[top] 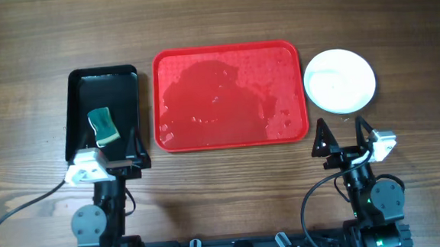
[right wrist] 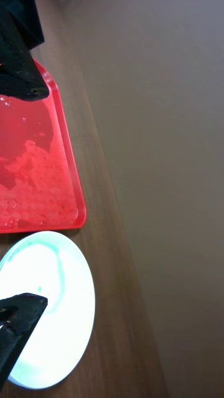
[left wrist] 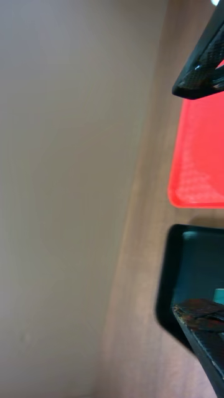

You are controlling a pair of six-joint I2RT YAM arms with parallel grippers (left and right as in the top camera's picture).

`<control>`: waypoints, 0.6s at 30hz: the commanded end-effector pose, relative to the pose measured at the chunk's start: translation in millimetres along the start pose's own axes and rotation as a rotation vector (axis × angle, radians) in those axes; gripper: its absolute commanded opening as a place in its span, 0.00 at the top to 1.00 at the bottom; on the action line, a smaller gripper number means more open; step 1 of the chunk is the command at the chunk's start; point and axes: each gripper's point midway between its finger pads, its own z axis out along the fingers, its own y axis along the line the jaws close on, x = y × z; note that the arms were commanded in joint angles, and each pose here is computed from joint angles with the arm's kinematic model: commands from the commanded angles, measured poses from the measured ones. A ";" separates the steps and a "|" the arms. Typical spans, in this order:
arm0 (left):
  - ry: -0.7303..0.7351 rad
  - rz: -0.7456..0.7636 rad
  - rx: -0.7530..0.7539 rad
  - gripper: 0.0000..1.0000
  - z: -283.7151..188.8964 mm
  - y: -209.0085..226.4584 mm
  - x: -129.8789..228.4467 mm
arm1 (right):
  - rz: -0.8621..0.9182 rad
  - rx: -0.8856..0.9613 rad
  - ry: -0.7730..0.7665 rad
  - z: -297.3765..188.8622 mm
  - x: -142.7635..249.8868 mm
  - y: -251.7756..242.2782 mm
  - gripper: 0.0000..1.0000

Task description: Clean dirty plates on tray and stack at the side

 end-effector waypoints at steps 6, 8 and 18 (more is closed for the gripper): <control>0.123 0.004 -0.011 0.00 -1.9 11.3 58.0 | -0.010 -0.014 -0.002 -0.3 -0.2 2.7 0.00; 0.121 0.004 -0.007 0.00 -1.8 10.6 57.5 | -0.010 -0.014 -0.002 -0.3 -0.2 2.7 0.00; 0.122 0.004 -0.008 0.00 -1.7 10.8 57.7 | -0.010 -0.014 -0.002 -0.3 -0.2 2.6 0.00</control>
